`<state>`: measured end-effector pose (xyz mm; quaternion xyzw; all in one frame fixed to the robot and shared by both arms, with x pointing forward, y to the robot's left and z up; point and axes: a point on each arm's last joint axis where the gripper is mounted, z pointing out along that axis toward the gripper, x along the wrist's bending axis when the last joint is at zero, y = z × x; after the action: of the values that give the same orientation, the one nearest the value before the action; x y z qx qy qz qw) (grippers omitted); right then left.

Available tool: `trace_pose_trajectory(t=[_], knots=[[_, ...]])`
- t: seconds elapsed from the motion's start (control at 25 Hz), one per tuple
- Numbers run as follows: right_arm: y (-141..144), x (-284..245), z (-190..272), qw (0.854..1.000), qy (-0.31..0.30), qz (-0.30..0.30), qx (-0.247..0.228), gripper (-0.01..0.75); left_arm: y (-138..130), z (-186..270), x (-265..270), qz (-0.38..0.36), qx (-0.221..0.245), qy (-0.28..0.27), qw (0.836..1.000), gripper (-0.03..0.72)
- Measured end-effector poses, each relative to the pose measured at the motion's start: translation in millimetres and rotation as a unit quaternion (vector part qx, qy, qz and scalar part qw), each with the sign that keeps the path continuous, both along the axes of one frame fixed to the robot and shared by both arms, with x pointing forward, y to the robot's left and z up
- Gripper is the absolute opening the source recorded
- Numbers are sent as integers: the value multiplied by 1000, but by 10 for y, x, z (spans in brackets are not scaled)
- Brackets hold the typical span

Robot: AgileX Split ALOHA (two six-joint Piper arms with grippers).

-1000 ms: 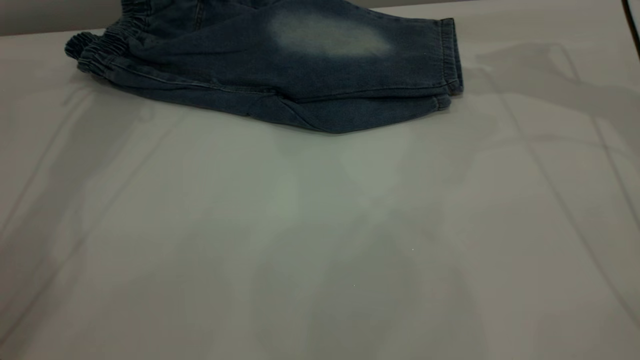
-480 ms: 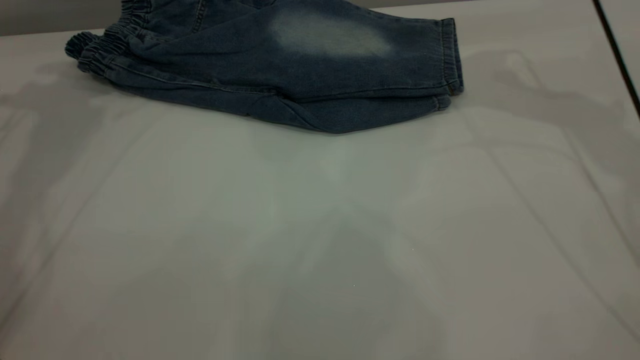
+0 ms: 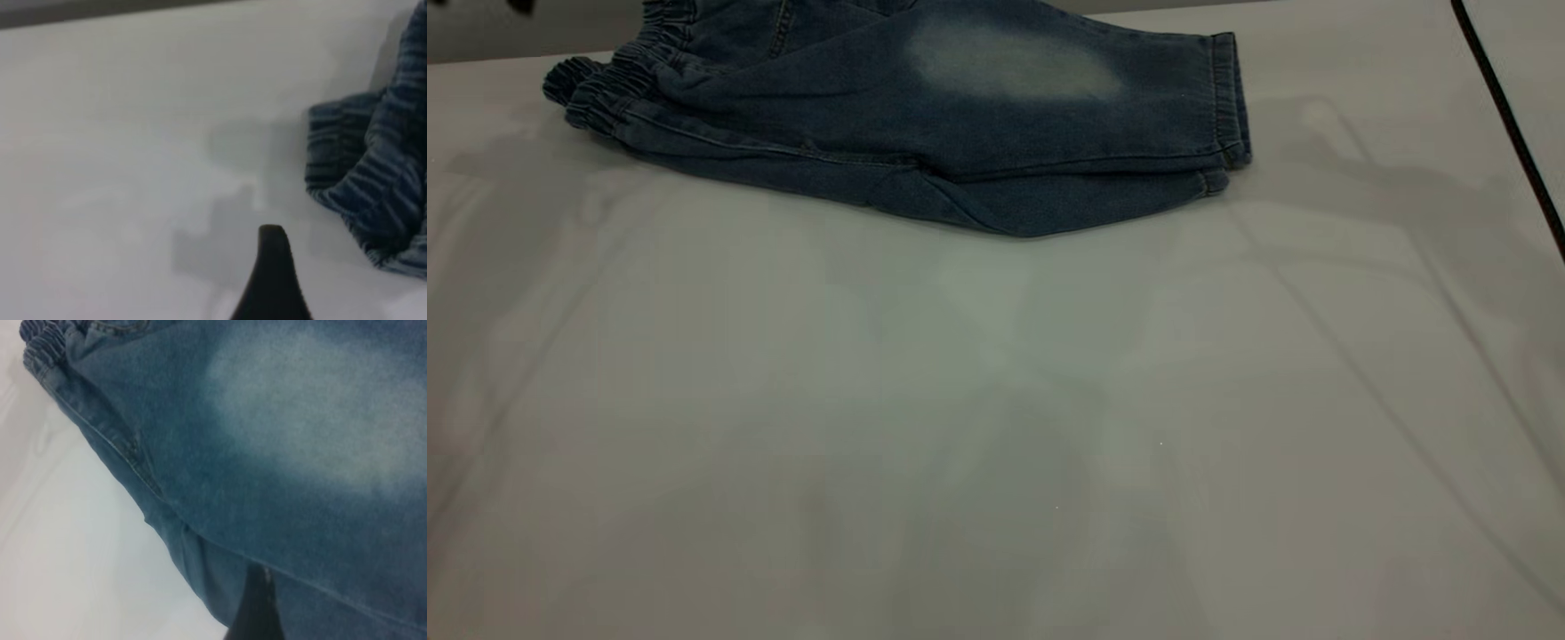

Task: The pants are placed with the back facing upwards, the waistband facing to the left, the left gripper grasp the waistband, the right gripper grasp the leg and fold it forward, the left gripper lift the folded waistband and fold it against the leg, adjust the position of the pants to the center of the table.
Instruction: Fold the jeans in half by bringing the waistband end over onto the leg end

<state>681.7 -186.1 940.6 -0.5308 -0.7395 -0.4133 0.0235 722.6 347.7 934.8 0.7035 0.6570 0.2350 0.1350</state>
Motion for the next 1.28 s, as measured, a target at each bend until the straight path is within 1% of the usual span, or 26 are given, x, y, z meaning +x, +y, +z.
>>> trace_pose_trajectory(t=[0.04, 0.24, 0.36, 0.56, 0.76, 1.0, 1.16, 1.28], knots=[[7, -3, 0, 1000, 1, 1, 1, 508, 5, -72, 11, -3, -3, 4, 1000, 509], [34, -20, 1, 1000, 8, 7, 5, 508, 1, -409, 71, -41, 13, 14, 999, 507], [34, -21, 1, 1000, 8, 7, 6, 508, -1, -566, 106, -44, 13, 7, 999, 507], [34, -21, 1, 1000, 8, 7, 6, 508, -26, -750, 130, -44, -5, 3, 999, 507], [34, -21, 1, 1000, 9, 6, 6, 508, -70, -764, 140, -48, -31, -4, 998, 507], [34, -21, 1, 1000, 10, 5, 7, 508, -83, -712, 179, -53, -48, -17, 997, 507], [34, -21, 1, 1000, 13, 2, 9, 508, -75, -584, 269, -54, -44, -41, 997, 507], [34, -21, 1, 1000, 15, 0, 10, 508, -71, -563, 292, -55, -42, -46, 997, 507]])
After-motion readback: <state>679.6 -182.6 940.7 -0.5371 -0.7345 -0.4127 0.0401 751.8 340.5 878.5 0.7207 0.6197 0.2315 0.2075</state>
